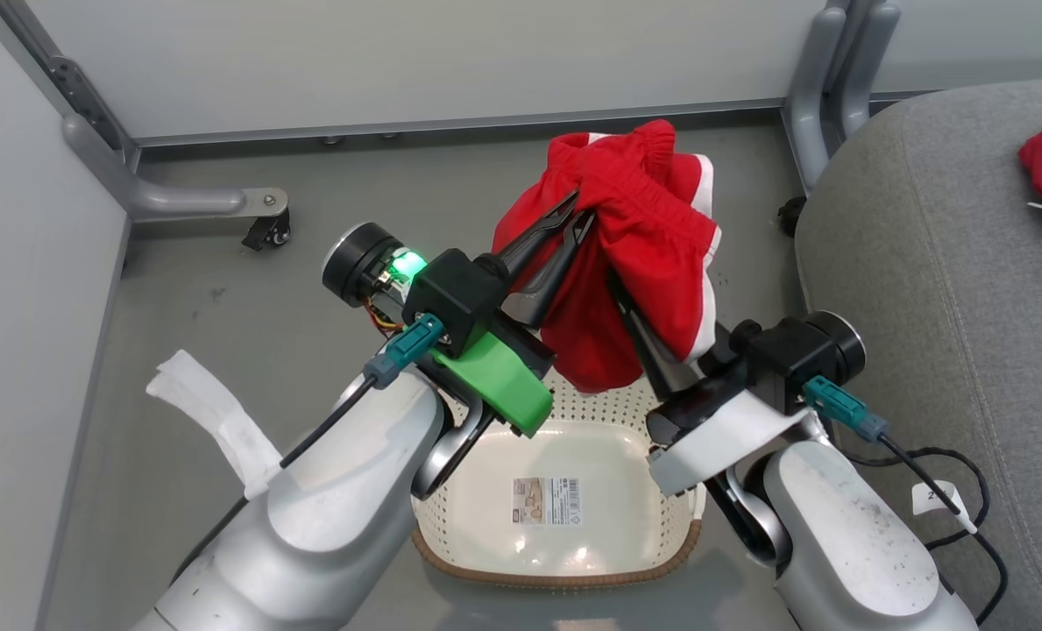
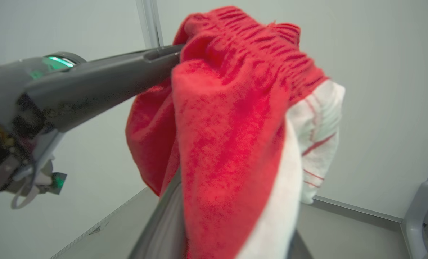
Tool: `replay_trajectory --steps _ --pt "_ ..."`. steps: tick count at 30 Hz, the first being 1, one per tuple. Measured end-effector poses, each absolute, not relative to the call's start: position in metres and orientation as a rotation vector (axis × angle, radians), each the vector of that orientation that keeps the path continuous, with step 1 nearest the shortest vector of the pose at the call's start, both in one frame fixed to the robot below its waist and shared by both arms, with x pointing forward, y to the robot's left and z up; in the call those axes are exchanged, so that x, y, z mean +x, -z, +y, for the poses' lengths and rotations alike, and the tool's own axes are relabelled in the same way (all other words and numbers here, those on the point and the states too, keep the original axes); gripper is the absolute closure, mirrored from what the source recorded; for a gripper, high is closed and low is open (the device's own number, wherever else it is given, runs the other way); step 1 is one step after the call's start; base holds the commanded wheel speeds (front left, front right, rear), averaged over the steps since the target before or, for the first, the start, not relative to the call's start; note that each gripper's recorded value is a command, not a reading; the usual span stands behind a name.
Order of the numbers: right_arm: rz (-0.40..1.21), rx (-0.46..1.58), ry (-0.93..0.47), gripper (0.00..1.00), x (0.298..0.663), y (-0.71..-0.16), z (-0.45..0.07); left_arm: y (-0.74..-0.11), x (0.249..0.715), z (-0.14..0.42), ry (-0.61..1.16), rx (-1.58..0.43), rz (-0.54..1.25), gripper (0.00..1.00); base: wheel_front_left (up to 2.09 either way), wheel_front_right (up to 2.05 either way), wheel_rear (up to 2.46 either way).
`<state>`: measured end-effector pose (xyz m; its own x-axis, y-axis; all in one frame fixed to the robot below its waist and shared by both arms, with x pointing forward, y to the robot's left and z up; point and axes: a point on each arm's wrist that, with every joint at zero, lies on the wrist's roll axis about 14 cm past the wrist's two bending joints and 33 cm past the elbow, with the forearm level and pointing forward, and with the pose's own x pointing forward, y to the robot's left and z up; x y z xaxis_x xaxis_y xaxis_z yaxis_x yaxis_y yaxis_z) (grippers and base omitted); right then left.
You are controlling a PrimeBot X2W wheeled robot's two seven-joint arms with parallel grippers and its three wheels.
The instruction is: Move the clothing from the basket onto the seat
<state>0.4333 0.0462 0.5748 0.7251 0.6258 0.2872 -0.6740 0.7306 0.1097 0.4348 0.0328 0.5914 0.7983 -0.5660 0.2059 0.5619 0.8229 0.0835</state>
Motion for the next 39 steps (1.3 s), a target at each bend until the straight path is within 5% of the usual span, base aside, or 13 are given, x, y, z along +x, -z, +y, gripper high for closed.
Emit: replay_trajectory --steps 13,14,15,16,39 --pt "-0.268 0.223 -0.719 1.00 0.428 -0.586 0.043 -0.589 0.431 0.031 0.613 0.019 -0.222 1.00 0.00 0.00 0.00" --pt "-0.270 0.223 -0.718 1.00 0.427 -0.587 0.042 -0.590 0.430 0.030 0.613 0.018 -0.223 0.71 0.00 0.00 0.00" --pt "-0.272 0.223 -0.718 1.00 0.427 -0.588 0.042 -0.590 0.430 0.030 0.614 0.023 -0.225 0.14 0.00 0.00 0.00" --pt "-0.273 0.224 -0.718 1.00 0.426 -0.588 0.042 -0.590 0.430 0.030 0.615 0.026 -0.226 0.00 0.00 0.00 0.00" --pt "-0.265 0.190 -0.597 1.00 0.434 -0.579 0.002 -0.580 0.426 0.012 0.654 0.007 -0.215 0.00 0.00 0.00 0.00"
